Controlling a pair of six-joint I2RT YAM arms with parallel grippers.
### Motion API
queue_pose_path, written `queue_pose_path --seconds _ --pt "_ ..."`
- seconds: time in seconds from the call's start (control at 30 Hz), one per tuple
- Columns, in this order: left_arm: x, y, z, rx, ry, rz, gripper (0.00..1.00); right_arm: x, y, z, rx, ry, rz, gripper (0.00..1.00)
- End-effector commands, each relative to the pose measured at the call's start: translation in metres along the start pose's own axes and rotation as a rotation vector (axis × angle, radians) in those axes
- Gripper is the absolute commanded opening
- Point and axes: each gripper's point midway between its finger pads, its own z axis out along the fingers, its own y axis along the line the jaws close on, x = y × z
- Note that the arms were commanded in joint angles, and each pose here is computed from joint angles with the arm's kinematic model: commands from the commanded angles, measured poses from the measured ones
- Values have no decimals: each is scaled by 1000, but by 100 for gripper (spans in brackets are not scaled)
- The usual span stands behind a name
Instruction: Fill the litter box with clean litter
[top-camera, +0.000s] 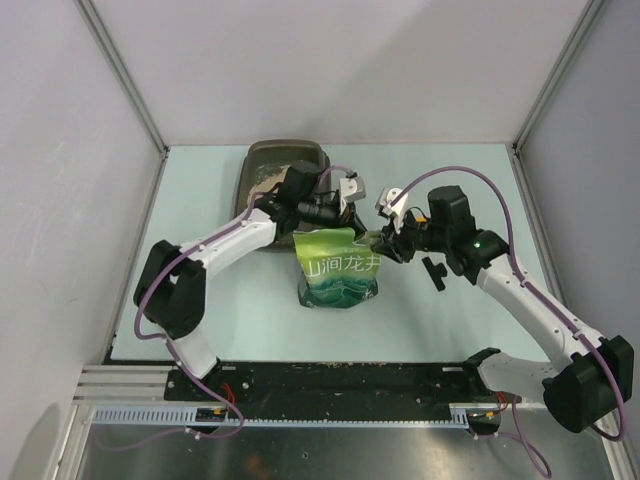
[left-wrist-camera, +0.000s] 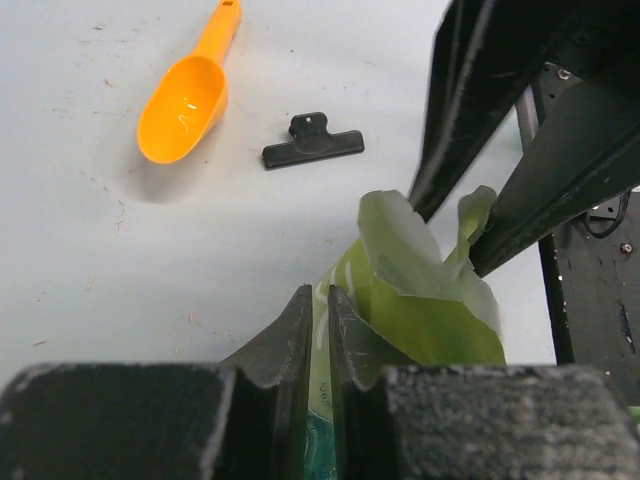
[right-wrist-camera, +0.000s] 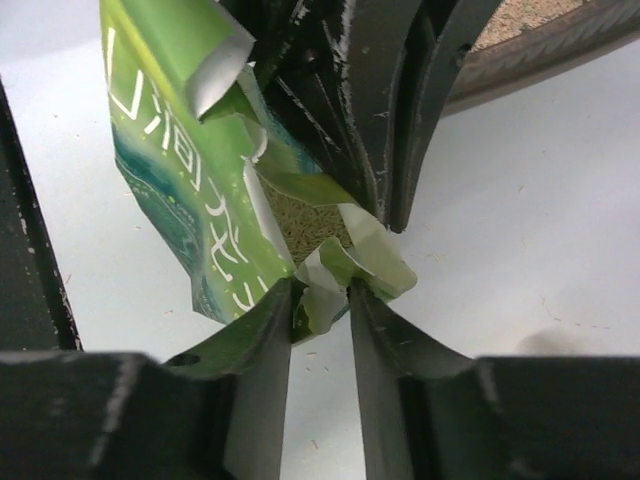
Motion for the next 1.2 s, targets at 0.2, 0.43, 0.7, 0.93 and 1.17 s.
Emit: queue_pose_path --seconds 0.2,0.43,0.7,0.93,1.17 --pt "-34 -15 -3 73 -85 20 15 -1 -27 -9 142 -2 -36 41" --pt "-32 -9 -2 46 -81 9 15 0 -24 -12 145 1 -8 33" --pt "-32 -9 -1 58 -83 3 15 7 -36 -13 196 21 33 60" --pt "-29 -14 -3 84 -85 -23 14 1 -15 -4 49 -26 51 64" --pt "-26 -16 -8 108 -88 -55 12 0 -13 1 -77 -85 86 63"
